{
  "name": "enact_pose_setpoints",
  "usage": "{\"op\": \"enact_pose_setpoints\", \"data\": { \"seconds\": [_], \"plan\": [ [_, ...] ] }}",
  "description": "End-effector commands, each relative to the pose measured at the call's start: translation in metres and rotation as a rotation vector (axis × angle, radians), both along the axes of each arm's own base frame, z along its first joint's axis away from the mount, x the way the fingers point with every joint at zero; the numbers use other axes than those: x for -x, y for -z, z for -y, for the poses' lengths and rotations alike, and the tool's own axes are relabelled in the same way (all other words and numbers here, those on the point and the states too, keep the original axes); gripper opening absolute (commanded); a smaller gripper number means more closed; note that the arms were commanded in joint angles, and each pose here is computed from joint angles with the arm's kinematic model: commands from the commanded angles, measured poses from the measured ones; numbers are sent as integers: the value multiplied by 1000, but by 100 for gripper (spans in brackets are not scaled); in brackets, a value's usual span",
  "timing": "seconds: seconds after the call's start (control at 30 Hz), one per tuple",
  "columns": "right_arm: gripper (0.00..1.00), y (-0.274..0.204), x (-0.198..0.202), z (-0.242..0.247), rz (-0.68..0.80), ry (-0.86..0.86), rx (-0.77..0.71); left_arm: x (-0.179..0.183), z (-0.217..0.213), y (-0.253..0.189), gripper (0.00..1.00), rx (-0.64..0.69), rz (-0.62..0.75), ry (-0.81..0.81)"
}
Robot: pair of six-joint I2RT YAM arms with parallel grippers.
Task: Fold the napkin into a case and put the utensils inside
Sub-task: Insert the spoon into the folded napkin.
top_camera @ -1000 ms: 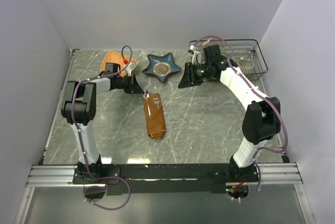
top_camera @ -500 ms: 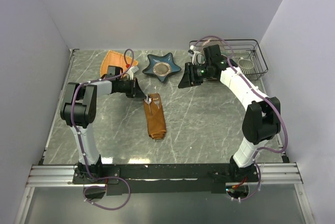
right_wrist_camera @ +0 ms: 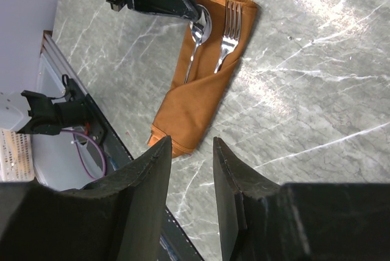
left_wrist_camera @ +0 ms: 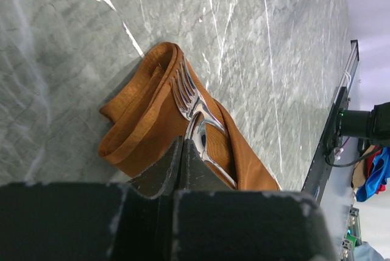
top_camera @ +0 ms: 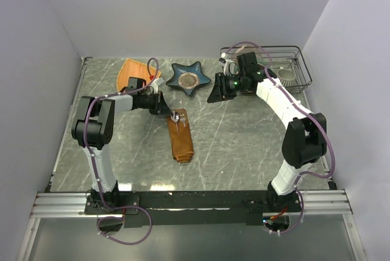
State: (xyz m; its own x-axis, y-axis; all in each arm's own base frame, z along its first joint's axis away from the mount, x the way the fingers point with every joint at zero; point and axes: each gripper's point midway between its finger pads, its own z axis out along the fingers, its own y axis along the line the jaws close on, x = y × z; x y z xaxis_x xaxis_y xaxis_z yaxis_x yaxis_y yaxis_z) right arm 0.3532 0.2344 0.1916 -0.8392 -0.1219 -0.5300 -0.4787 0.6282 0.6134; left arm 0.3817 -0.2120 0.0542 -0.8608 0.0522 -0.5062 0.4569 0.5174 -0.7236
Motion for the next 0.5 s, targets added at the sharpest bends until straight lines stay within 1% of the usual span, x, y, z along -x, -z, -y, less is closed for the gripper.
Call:
{"op": "enact_pose_setpoints", "data": {
  "seconds": [0.0, 0.23, 0.33, 0.43, 0.47],
  "plan": [
    [41, -12, -3, 2, 47, -8, -14, 3, 7, -10, 1, 23, 23, 17],
    [42, -13, -5, 1, 50, -10, -20, 7, 6, -3, 1, 3, 9, 4],
    [43, -14, -5, 1, 48, -11, -20, 5, 5, -1, 5, -5, 5, -4],
    [44, -14, -5, 1, 51, -11, -21, 2, 5, -1, 18, -10, 3, -13],
    [45, -15, -4, 1, 51, -12, -20, 0, 5, -3, 26, -12, 10, -17]
  ]
}}
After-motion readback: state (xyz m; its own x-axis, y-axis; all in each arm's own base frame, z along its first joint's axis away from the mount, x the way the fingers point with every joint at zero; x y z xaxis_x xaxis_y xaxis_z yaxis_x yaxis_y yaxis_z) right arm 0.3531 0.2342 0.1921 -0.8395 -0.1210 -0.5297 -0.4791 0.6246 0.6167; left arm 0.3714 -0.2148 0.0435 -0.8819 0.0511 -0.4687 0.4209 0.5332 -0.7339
